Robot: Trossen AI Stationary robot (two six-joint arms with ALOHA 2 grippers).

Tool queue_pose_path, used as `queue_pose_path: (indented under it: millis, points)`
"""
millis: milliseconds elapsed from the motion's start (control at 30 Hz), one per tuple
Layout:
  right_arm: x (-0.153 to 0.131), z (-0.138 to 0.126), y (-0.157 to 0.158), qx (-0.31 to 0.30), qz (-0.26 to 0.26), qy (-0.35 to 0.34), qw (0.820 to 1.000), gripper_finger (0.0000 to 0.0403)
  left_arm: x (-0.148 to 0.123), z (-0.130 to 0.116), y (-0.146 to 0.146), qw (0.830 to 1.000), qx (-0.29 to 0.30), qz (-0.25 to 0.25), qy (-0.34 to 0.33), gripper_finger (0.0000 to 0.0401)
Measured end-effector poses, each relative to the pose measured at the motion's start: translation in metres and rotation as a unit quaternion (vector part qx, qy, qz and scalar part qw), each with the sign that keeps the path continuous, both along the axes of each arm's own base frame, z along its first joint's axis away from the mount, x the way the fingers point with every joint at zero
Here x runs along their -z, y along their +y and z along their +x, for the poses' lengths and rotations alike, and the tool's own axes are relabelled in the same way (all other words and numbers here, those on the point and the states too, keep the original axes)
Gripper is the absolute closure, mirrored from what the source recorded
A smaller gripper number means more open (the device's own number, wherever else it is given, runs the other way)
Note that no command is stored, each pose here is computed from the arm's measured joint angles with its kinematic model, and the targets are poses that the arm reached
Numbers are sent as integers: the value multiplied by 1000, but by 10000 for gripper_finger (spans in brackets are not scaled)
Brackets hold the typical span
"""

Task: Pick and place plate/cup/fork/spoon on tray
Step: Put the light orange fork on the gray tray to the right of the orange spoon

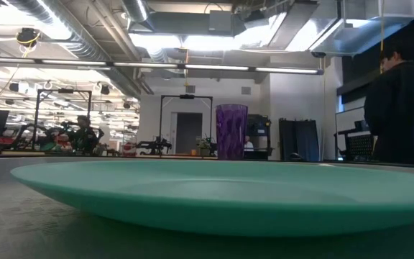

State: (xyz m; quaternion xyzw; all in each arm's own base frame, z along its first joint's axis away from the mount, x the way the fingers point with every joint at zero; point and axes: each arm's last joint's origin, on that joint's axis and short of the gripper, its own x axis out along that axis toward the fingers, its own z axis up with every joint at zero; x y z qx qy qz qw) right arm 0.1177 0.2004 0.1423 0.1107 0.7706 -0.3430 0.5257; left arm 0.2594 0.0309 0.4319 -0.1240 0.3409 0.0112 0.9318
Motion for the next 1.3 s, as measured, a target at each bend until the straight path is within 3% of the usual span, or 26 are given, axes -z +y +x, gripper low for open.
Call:
queue_pose_path:
  millis: [167,433,733,967,1300]
  points:
    - [0,1,-1,-52,35,20,998,357,-2,1,0,1000,-2,-1,-11,348]
    - [-7,7,5,-124,58,0,991,369,-2,2,0,1000,-8,-8,-12,348]
    - [-10,5,-5,-128,11,23,991,377,-2,2,0,1000,-9,-6,-14,348]
    - [-8,7,-1,-188,64,28,980,398,-3,2,0,1000,-8,-5,-18,348]
    - [-6,14,0,-162,79,8,984,390,-3,2,1,1000,-16,6,-17,348]
